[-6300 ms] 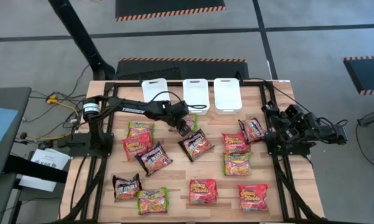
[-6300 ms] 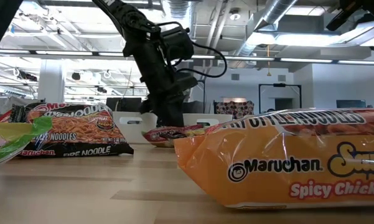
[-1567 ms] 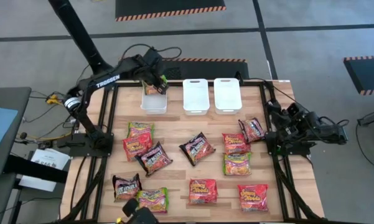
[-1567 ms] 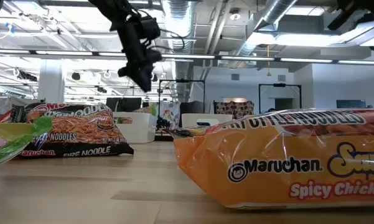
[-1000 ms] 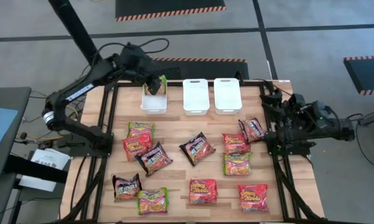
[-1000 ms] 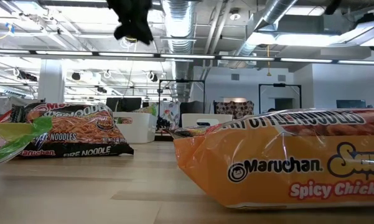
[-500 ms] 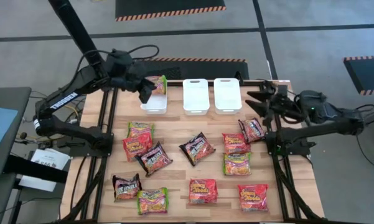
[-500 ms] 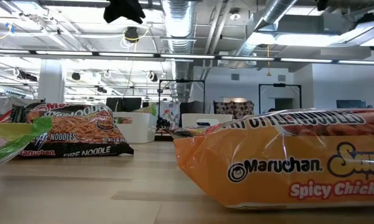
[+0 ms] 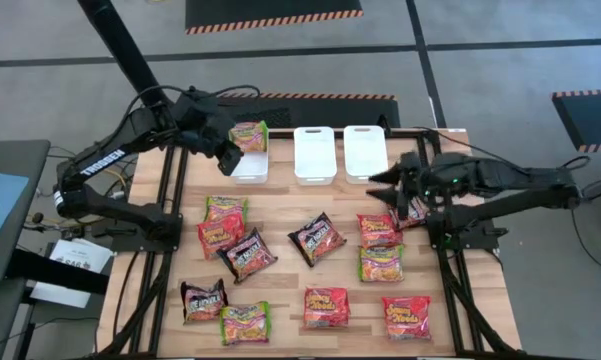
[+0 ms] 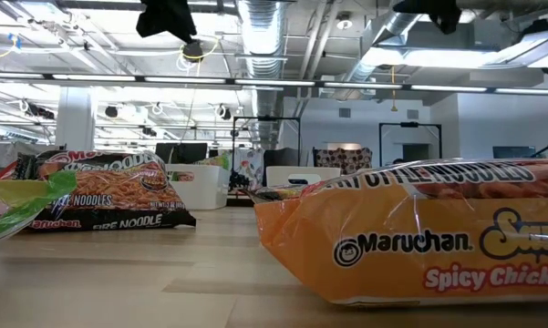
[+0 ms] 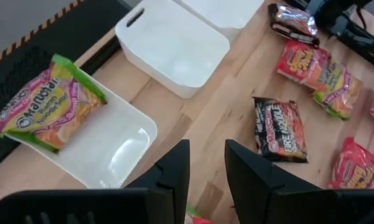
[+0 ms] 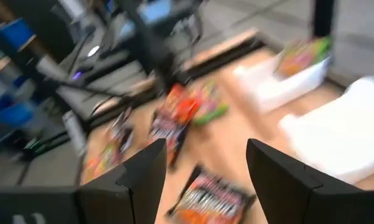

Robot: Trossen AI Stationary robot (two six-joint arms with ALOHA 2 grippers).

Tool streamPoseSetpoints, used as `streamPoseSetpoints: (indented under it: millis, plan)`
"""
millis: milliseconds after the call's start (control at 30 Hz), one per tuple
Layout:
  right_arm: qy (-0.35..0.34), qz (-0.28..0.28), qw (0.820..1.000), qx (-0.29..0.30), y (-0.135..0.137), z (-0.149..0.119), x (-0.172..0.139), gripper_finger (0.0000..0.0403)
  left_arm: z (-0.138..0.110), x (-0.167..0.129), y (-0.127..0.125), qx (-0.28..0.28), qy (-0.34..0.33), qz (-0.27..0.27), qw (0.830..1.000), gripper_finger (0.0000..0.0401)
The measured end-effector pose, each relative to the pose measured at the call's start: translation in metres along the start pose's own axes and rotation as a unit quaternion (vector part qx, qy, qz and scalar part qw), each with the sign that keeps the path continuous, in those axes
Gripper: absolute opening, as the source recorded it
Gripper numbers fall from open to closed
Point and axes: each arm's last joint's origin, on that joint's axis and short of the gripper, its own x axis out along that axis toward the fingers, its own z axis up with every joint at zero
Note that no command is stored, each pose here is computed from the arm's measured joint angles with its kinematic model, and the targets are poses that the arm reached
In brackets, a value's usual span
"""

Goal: Sort Maruchan noodles
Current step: Put the orange noodle pack into the right white bin

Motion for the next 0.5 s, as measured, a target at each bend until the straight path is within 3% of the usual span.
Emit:
streamPoseSetpoints:
  millis: [200,333,500]
  plan:
    - [0.129,0.076,0.988,0.042,0.014,-0.021,0.014,0.0246,-0.003,0.0,-0.011,0.018,0.005,-0.019,1.0,0.0086]
    - [0.231,0.113,0.962,0.092,0.025,-0.039,0.02,0.0246,-0.005,0.0,-0.017,0.028,0.008,-0.029,0.999,0.0086]
    - [0.343,0.122,0.921,0.137,0.041,-0.061,0.027,0.0246,-0.005,0.0,-0.02,0.034,0.009,-0.033,0.999,0.0086]
